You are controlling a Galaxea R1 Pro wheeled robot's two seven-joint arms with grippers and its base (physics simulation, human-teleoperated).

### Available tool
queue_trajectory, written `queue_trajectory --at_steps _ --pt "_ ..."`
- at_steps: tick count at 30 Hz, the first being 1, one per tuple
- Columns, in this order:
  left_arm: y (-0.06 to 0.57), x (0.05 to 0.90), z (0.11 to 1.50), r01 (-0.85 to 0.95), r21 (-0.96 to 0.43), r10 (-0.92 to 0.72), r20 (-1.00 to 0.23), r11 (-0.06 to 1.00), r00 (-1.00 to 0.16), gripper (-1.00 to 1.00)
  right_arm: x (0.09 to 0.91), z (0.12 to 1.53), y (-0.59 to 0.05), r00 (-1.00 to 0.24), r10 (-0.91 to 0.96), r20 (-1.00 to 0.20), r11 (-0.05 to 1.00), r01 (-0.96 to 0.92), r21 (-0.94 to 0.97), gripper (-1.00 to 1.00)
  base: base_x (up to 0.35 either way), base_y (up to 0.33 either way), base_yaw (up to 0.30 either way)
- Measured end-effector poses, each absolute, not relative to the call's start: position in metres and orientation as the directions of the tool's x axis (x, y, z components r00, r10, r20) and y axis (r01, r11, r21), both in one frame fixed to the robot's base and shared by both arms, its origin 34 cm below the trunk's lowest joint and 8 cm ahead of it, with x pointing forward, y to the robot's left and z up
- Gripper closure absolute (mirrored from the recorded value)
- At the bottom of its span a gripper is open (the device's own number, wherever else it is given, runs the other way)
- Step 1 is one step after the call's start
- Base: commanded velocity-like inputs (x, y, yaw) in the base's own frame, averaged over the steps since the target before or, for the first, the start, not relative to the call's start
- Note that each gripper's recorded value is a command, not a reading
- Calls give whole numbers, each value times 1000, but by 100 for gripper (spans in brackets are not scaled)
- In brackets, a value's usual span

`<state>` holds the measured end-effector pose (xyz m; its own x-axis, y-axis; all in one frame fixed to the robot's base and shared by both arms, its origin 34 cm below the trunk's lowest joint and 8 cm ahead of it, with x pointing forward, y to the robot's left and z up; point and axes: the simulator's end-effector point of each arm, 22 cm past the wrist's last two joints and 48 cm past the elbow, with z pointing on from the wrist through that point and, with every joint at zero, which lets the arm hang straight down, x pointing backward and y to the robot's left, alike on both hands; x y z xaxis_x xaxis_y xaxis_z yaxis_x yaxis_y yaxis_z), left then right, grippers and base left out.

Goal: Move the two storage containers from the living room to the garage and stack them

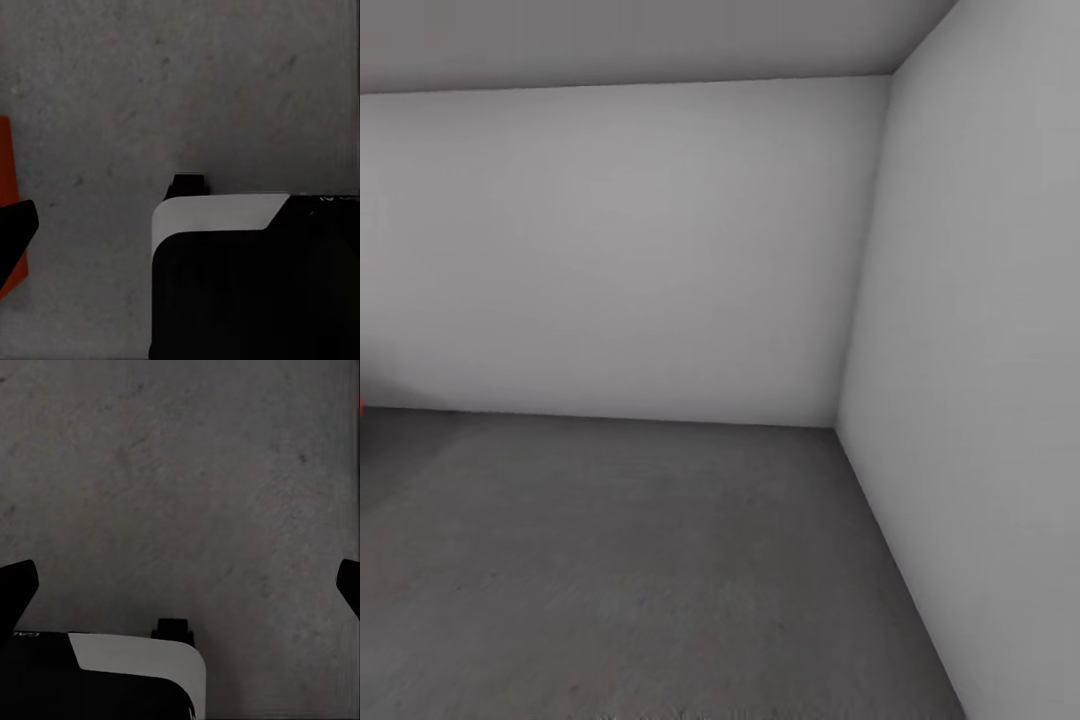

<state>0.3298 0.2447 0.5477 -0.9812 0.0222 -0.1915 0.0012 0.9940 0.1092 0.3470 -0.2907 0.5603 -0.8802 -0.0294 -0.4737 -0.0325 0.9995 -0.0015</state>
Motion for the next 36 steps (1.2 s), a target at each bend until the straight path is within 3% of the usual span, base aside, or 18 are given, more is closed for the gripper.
queue_trajectory --at_steps 15,25,36 --pt "245 337 552 -1 109 22 -213 994 -977 -100 355 565 -290 -869 -30 -493 999 -34 -1 -100 -311 4 -193" --pt "245 342 555 -3 110 22 -227 994 -974 -100 359 568 -291 -862 -30 -506 999 -33 -3 -100 -35 8 -187" --pt "247 343 556 -5 111 21 -229 994 -973 -100 360 569 -294 -861 -29 -507 1000 -28 -10 -100 0 0 -19"
